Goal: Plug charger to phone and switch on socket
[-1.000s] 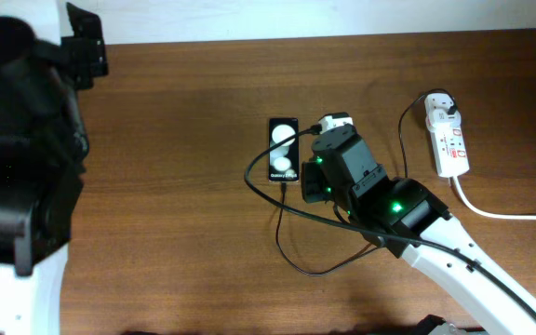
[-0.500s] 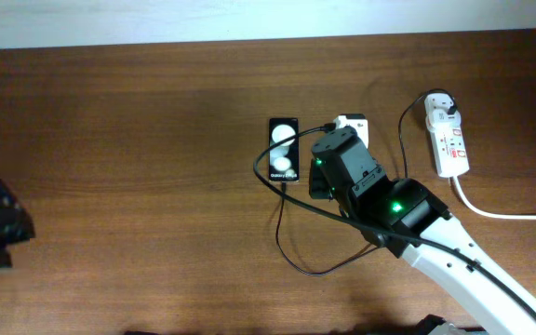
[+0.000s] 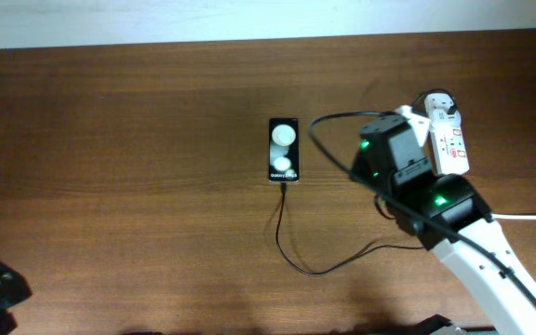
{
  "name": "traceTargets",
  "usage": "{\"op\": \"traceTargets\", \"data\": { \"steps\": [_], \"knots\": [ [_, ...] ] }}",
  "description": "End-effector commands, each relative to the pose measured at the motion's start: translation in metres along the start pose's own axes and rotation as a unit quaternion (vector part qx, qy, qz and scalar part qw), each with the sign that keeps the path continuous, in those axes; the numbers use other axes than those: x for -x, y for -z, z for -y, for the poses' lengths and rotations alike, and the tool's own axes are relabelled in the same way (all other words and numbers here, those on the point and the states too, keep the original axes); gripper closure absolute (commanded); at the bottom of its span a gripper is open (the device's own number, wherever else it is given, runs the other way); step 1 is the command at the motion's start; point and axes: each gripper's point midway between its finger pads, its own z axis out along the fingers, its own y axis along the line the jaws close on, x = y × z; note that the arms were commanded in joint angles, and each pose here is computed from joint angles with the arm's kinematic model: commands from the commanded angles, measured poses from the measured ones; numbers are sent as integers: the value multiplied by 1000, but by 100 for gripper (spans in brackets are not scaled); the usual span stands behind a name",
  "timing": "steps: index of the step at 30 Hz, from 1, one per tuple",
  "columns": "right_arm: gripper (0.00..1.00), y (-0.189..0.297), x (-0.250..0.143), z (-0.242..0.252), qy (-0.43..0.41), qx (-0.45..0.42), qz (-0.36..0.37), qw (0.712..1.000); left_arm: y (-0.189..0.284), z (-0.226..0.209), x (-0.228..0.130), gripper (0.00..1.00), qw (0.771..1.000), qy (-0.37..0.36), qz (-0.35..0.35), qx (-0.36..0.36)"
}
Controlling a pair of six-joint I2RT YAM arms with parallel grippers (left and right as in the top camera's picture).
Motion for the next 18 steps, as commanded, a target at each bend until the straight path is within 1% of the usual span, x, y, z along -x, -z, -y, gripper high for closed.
{"op": "traceTargets", "data": {
  "steps": [1,3,7,8,9,10,12,13,14,15,16,18],
  "knots": [
    [96,0,22,37,-87,-42,17,995,4,5,9,1,1000,-19,19,-6],
    [96,-5,36,73,-143,-68,17,987,5,22,12,1,998,-26,29,-51],
    [96,-15,58,134,-231,-95,9,968,5,26,3,1,998,-31,12,-61],
    [96,-20,64,148,-243,-99,2,965,5,27,-6,1,997,-35,-5,-65],
    [96,-28,69,164,-263,-109,-9,959,7,29,-23,1,996,-44,-40,-71],
    [96,-40,75,175,-276,-110,-27,954,11,32,-51,1,990,-57,-96,-81],
    [96,-70,80,185,-285,-117,-61,949,36,34,-117,1,963,-89,-232,-104],
    [96,-85,81,187,-286,-122,-76,947,54,33,-145,1,943,-104,-296,-114],
    [96,-100,83,190,-287,-127,-87,946,77,30,-173,1,916,-119,-361,-125],
    [96,-122,83,193,-288,-134,-108,942,113,24,-204,1,873,-138,-447,-138],
    [96,-139,83,191,-290,-130,-125,940,146,19,-225,1,833,-148,-512,-150],
    [96,-157,88,198,-292,-135,-118,939,149,18,-226,1,831,-148,-515,-151]
  ]
}}
